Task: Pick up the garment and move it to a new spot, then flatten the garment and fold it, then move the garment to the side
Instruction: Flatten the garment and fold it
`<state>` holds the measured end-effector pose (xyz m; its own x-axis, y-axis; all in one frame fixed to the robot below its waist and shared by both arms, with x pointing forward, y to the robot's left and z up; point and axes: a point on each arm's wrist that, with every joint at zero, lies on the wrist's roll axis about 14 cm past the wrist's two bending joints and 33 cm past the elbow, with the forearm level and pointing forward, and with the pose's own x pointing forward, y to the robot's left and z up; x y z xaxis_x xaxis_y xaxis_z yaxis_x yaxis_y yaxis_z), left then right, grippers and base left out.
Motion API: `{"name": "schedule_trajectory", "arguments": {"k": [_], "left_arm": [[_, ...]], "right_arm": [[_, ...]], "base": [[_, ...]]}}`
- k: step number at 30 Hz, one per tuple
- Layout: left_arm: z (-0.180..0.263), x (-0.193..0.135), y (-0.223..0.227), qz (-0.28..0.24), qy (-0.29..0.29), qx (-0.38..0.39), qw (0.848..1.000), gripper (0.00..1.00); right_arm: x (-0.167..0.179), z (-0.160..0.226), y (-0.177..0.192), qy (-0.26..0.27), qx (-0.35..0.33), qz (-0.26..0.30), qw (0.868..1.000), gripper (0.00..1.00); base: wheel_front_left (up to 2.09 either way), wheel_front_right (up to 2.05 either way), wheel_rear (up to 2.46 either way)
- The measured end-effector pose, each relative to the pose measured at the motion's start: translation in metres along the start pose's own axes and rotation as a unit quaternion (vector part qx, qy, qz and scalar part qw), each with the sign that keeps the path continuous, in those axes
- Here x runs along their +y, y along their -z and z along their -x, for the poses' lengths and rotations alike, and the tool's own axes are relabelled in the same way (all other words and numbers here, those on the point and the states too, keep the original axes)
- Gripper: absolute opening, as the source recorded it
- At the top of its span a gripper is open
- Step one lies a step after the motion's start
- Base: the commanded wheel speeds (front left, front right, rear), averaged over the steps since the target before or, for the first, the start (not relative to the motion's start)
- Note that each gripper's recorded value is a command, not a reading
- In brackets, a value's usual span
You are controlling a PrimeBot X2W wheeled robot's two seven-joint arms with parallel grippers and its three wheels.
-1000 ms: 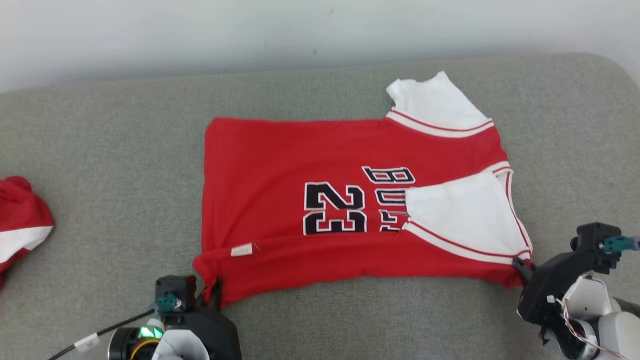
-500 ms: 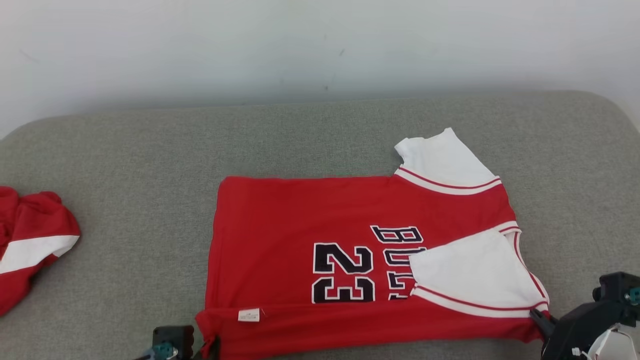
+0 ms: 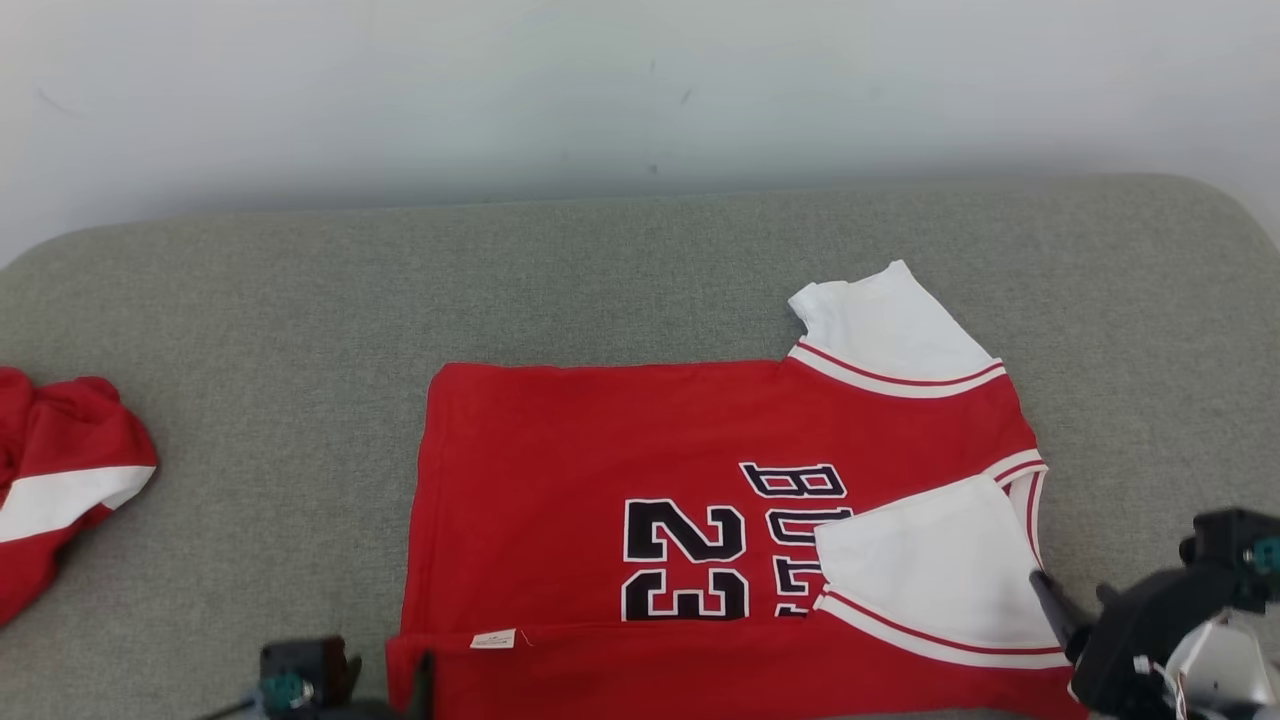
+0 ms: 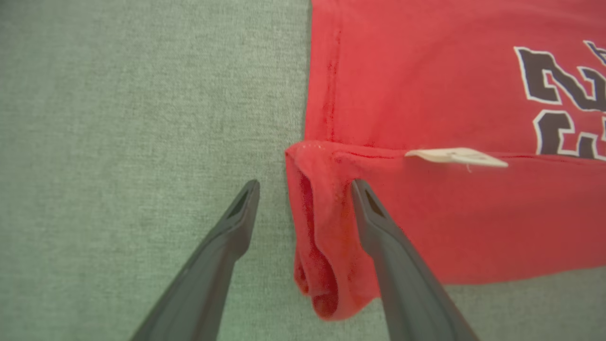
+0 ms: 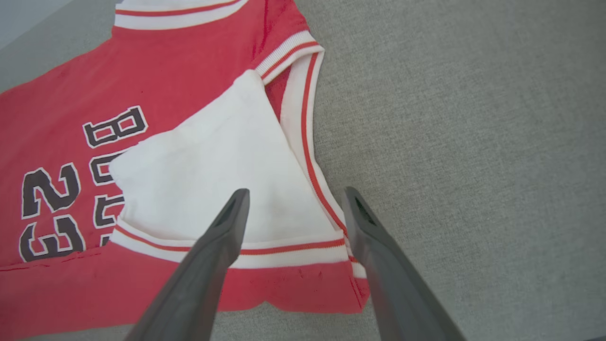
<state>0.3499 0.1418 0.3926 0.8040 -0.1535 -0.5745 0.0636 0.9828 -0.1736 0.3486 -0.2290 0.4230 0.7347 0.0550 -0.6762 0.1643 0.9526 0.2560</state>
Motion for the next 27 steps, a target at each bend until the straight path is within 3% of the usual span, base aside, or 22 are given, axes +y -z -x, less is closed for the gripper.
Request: {"name": "schedule_trajectory", "arguments": {"k": [9,16,27], "left_arm": [[-0.029,-0.010,-0.091,-0.047,0.037,-0.064,0.996,1.00],[-0.069,-0.023,-0.137,-0.063,0.061,-0.052,0.995,1.00],[-0.128,-0.017,-0.138,-0.085,0.059,0.010,0.995,1.00]], "right_arm": [[0.025,-0.013,-0.077,-0.011,-0.043,0.070,0.997,1.00],[0.048,-0.043,-0.126,-0.015,-0.036,0.136,0.990,1.00],[0.062,-0.094,-0.150,-0.011,-0.005,0.199,0.980,1.00]], "base": [[0.00,0.00,0.00],[0.00,0.00,0.00],[0.00,0.00,0.00]]}}
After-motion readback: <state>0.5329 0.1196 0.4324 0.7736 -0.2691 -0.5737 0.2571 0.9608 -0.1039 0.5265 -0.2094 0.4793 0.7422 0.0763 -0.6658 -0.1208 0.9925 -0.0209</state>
